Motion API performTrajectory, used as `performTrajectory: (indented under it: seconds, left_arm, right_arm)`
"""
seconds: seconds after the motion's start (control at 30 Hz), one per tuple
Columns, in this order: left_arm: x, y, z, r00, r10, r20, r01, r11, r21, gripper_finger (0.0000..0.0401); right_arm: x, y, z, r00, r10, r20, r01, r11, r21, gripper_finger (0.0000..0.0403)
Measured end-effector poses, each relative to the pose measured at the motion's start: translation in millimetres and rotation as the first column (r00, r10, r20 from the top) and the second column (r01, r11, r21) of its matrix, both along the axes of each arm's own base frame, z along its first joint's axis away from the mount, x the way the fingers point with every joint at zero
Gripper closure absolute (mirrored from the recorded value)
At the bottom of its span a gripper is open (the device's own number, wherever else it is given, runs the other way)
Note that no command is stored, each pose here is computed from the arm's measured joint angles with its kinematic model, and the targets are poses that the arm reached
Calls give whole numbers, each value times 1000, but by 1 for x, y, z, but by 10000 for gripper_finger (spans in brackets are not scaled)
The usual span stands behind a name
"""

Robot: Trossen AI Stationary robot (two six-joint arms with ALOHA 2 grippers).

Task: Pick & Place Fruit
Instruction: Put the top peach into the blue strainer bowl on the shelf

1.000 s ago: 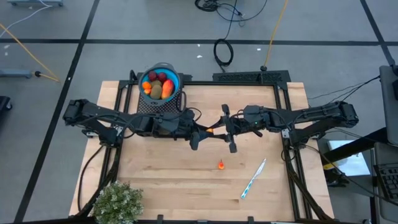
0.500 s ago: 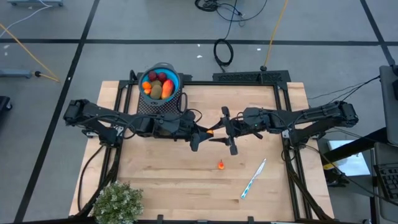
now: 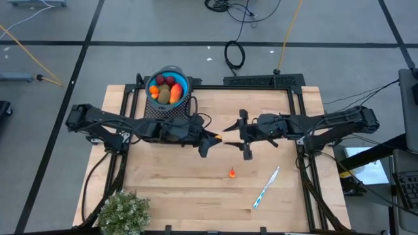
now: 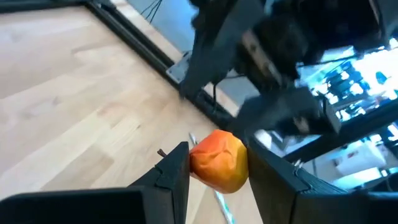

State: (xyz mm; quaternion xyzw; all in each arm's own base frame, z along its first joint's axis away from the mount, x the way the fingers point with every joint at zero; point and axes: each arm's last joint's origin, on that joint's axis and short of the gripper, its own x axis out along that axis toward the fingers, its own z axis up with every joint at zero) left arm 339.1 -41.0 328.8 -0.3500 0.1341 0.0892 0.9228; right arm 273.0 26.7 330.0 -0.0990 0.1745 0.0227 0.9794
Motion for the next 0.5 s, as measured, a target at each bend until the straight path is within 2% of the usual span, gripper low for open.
performTrajectory:
  seconds: [0.13,0.3,0.5]
  left_arm:
    - [-4,1,-4,998,0,-59,0,1000,-1,266]
    - [-20,12,7,995,53,-85,-52,999,16,266]
    - [-54,31,30,974,211,-85,-197,970,145,266]
  right_arm:
    - [-9,-2,6,999,-40,1,40,999,-14,194]
    - [-22,-5,12,997,-83,-2,83,997,6,198]
    - [-37,-7,15,993,-116,-39,116,993,14,205]
